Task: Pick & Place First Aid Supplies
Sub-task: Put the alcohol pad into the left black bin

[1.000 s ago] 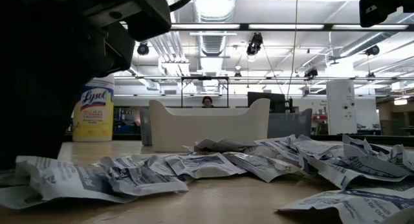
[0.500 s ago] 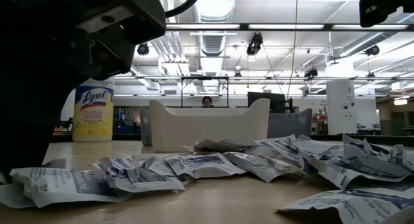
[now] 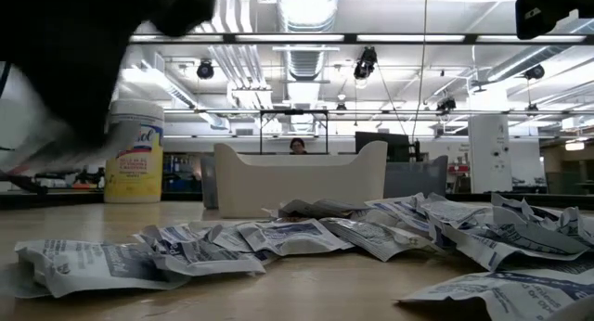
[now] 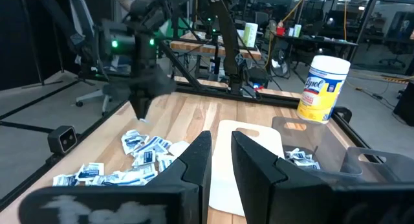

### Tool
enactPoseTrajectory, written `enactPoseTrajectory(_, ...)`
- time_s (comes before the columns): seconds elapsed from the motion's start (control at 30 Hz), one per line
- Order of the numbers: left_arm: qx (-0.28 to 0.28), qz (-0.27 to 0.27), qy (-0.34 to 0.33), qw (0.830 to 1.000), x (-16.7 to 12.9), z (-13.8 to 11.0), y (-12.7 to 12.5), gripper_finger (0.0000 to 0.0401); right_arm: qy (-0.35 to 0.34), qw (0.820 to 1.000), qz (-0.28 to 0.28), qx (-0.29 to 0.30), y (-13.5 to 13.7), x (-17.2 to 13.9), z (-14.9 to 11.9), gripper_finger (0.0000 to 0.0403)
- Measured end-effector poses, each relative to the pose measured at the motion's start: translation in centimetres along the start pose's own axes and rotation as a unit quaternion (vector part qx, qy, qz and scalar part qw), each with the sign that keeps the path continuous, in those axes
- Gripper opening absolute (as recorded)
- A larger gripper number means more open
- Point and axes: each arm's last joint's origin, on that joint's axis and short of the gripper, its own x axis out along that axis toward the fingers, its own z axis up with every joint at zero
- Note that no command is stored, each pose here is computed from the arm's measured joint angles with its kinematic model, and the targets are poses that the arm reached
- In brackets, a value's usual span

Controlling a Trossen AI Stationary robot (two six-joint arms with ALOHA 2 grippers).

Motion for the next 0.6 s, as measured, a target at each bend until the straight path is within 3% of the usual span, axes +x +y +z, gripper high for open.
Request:
enactPoseTrajectory(0.13, 0.031, -0.053, -0.099, 0.993, -2.5, 0.7, -1.4, 0.0001, 0.000, 1.000, 0.000, 0.000, 0.0, 0.0, 0.0, 0.0059)
enactPoseTrajectory(0.27, 0.082, -0.080, -0.218, 0.969, -5.2, 2.1, -2.8, 0.0000, 0.000, 1.000, 0.000, 0.000, 0.0, 0.0, 0.0, 0.0059)
enactPoseTrajectory(0.4, 0.147, -0.054, -0.291, 0.944, -7.5, 4.8, -3.6, 0.0000, 0.000, 1.000, 0.000, -0.004, 0.0, 0.0, 0.0, 0.0059)
enactPoseTrajectory(0.6, 0.243, 0.055, -0.309, 0.918, -9.5, 12.0, -3.0, 0.0000, 0.000, 1.000, 0.000, -0.006, 0.0, 0.0, 0.0, 0.0059)
